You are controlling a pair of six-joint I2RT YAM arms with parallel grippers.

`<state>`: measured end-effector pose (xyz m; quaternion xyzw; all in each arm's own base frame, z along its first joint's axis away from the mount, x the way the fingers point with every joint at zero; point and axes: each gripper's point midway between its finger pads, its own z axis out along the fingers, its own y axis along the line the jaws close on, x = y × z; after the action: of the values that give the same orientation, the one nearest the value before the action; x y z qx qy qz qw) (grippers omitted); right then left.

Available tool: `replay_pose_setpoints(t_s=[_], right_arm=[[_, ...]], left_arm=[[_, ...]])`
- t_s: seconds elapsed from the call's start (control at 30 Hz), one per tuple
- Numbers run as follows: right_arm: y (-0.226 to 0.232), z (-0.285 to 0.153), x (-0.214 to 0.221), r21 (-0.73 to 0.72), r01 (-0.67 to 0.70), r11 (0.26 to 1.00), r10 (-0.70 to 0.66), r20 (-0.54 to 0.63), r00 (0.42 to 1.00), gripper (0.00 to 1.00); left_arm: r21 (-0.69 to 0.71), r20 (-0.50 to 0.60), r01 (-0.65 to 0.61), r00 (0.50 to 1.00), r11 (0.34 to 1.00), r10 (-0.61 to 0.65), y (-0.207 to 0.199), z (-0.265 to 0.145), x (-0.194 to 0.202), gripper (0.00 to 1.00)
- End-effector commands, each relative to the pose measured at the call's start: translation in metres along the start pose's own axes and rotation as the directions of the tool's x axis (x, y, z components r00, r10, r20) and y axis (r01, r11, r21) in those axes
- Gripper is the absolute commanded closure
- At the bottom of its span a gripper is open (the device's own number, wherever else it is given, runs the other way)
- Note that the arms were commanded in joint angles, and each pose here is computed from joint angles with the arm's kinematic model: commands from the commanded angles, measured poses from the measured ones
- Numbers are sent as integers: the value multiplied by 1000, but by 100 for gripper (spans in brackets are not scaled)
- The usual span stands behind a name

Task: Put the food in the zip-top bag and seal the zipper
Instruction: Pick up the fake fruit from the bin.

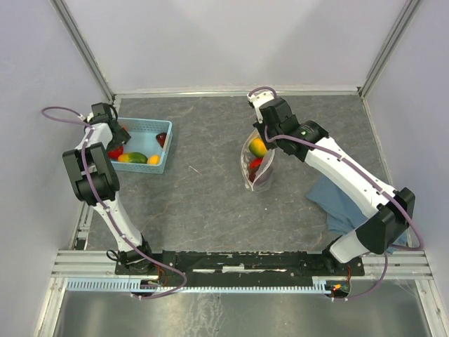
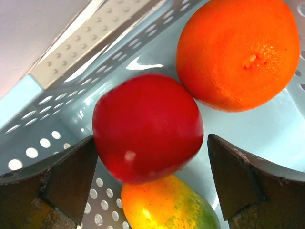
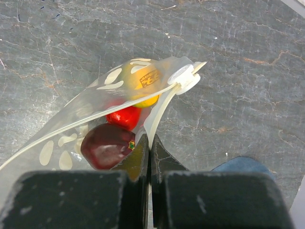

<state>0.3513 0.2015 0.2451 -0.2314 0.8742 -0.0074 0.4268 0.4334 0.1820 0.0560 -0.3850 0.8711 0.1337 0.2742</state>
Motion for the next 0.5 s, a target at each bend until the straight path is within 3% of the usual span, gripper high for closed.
replay_pose_setpoints(t_s=[0.0, 0.13, 0.47], right_arm=[[-4, -5, -19, 4, -13, 1000, 13, 63, 998, 99], [-4, -6, -19, 4, -13, 1000, 13, 65, 998, 99], [-5, -7, -20, 5, -11, 1000, 10, 68, 998, 99]], left_arm=[[95, 53, -48, 998, 994, 43, -16, -3, -16, 0], [147, 58, -87, 995, 985, 79, -29, -7, -10, 4], [119, 54, -139, 990, 983, 134, -36, -7, -3, 2]])
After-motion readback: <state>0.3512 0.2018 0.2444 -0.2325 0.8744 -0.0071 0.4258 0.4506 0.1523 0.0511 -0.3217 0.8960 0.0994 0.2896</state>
